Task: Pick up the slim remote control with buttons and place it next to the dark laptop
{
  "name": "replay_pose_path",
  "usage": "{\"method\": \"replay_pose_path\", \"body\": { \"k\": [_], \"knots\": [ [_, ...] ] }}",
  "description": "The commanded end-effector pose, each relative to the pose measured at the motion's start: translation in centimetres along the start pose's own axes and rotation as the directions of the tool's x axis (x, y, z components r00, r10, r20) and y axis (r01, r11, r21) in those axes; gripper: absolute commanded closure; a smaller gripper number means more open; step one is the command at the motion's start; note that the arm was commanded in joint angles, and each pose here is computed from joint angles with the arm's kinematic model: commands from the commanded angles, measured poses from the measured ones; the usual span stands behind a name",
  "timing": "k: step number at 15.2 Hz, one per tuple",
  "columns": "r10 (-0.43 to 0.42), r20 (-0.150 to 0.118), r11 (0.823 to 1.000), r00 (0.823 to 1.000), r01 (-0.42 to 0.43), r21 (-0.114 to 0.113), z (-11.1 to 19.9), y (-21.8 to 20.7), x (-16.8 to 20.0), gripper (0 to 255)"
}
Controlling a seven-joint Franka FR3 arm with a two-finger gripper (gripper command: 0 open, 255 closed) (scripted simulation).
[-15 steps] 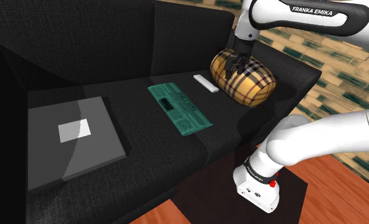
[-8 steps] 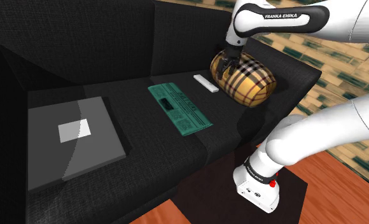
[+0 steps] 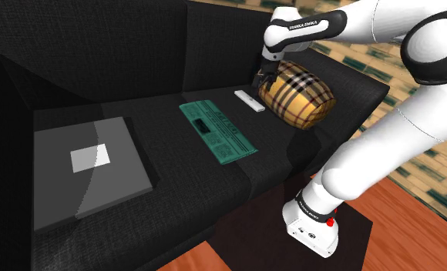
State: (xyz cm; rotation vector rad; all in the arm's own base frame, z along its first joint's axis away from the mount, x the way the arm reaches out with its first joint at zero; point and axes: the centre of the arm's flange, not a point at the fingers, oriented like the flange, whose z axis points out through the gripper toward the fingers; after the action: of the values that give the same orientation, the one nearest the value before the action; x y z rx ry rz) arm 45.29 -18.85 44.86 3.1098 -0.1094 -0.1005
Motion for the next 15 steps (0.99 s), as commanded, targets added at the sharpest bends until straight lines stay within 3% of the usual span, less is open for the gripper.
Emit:
{"method": "replay_pose_path", "body": {
  "k": [1,12,13,14,15],
  "knots": [
    [-0.003,-0.006,1.000,1.000,0.003,0.002,1.3,1.6,1.7,0],
    [-0.016,-0.030,1.000,0.999,0.017,0.019,7.9,8.3,11.1,0],
    [-0.054,-0.363,0.989,0.930,0.000,-0.147,1.9,9.1,13.8,0],
    [-0.054,-0.363,0.989,0.930,0.000,-0.147,1.9,9.1,13.8,0],
    [-0.016,-0.320,0.993,0.947,-0.023,-0.117,2.7,9.1,13.9,0]
  ]
}}
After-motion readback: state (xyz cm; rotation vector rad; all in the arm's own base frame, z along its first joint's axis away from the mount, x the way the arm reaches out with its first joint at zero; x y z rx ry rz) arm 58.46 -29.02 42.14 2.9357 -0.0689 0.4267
